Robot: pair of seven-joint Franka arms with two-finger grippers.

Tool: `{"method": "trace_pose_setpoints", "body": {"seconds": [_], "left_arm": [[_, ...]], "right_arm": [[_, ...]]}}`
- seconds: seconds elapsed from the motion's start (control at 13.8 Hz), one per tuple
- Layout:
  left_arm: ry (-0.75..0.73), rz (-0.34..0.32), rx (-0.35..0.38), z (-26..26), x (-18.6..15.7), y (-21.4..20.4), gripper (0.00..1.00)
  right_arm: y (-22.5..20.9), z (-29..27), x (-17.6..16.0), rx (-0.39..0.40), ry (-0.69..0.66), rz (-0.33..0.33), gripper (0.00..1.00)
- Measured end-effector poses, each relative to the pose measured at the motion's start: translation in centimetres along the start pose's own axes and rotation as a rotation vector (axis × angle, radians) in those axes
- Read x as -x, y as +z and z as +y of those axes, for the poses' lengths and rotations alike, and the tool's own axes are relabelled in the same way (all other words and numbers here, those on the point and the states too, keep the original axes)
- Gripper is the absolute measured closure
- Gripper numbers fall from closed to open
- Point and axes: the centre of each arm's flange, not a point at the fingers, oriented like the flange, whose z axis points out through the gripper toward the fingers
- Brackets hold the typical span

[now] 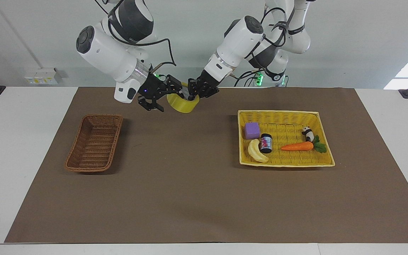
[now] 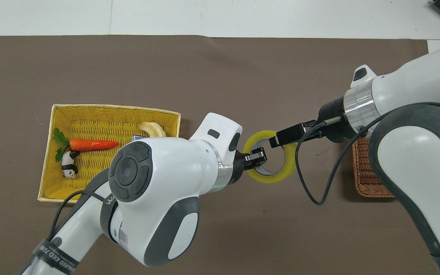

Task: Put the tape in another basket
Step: 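Grasp the tape with the right gripper while the left gripper releases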

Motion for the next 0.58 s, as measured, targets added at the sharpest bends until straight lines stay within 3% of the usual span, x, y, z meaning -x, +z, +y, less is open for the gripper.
{"method": "trace_pose_setpoints", "body": {"seconds": [0.07,0.51,0.58], "left_arm": [[-0.002,0.012,0.013,0.29,-0.01,-0.24,0.77],[-0.015,0.027,0.032,0.82,0.21,0.14,0.76],[-0.021,0.034,0.040,0.92,0.03,-0.09,0.69]], "right_arm": [[0.22,0.10,0.21,-0.002,-0.003,-0.010,0.00],[0.24,-0.02,0.52,-0.004,0.003,-0.019,0.66],[0.14,0.48,0.54,-0.002,0.015,-0.018,0.76]]}}
